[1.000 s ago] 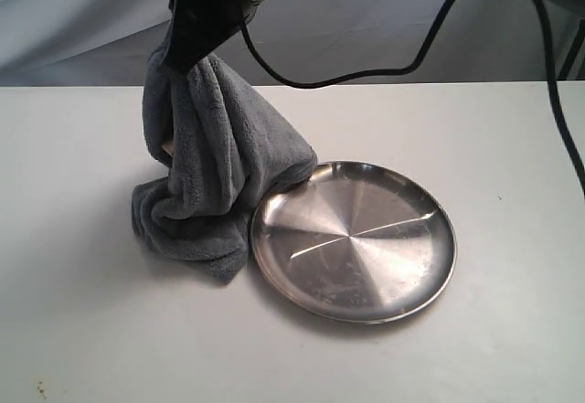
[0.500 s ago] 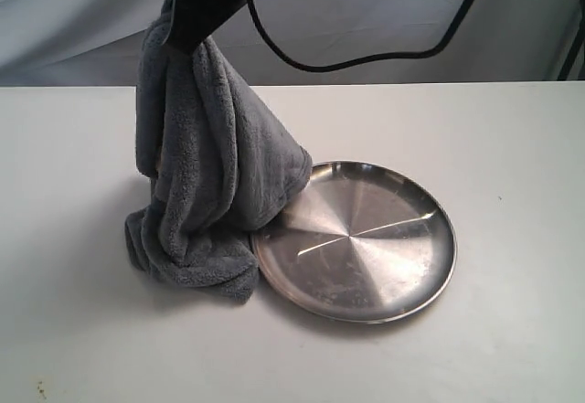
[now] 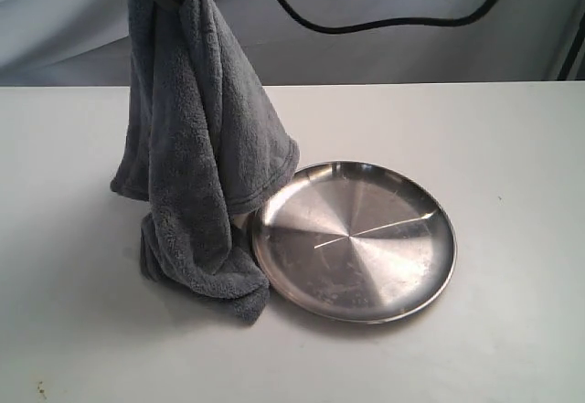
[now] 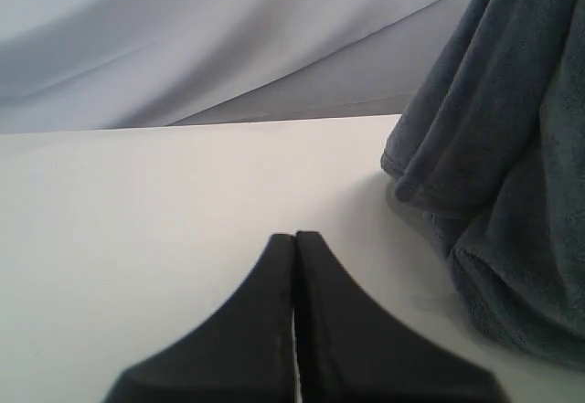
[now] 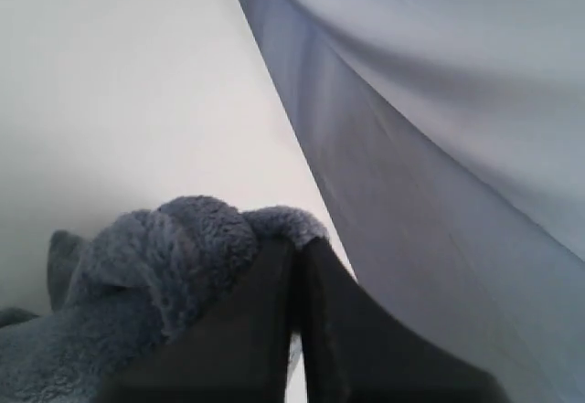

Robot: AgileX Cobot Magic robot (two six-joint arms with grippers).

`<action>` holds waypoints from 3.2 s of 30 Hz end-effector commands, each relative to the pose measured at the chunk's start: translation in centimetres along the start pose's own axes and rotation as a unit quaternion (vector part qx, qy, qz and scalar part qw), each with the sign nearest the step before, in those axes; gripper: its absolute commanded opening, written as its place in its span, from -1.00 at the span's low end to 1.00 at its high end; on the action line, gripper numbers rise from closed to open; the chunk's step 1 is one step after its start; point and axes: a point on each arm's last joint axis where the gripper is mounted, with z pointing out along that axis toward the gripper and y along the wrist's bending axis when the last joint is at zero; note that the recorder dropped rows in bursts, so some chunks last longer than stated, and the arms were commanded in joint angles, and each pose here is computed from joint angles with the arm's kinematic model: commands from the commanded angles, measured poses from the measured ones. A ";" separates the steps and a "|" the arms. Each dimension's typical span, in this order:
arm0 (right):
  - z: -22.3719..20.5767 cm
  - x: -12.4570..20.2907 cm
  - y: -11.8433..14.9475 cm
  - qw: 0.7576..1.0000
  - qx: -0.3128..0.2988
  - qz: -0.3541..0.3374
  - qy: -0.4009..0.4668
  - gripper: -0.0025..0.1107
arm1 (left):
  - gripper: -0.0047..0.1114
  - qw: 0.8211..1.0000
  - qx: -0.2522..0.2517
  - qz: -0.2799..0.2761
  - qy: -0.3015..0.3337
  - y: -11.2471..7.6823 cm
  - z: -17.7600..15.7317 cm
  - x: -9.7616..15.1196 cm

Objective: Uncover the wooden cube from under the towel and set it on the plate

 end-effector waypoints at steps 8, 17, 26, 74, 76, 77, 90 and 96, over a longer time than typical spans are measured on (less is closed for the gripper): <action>-5.9 -2.9 -2.1 0.994 0.069 -0.005 -0.088 -0.96 | -0.92 1.000 0.002 -0.001 -0.003 0.0 0.0 0.1; -9.9 -3.3 -2.0 0.996 0.052 -0.006 -0.069 -0.96 | -0.92 1.000 0.002 0.000 -0.003 0.0 0.0 0.1; -12.1 -3.2 0.3 0.995 -0.081 -0.011 -0.053 -0.96 | -0.92 1.000 0.002 0.000 -0.003 0.0 0.0 0.1; 6.4 5.8 13.2 0.917 -0.394 -0.060 -0.007 0.67 | -0.92 1.000 0.002 -0.001 -0.003 0.0 0.0 0.1; 6.0 6.2 12.3 0.925 -0.372 -0.072 0.030 0.55 | -0.92 1.000 0.002 -0.001 -0.003 0.0 0.0 0.1; 5.9 6.7 11.8 0.929 -0.359 -0.080 0.054 0.49 | -0.92 1.000 0.002 -0.001 -0.003 0.0 0.0 0.1; 10.8 11.0 8.9 0.972 -0.173 -0.021 0.158 0.07 | -0.92 1.000 0.002 0.000 -0.003 0.0 0.0 0.1; 14.0 11.0 8.1 0.991 -0.061 0.090 0.075 0.07 | -0.92 1.000 0.002 -0.001 -0.003 0.0 0.0 0.1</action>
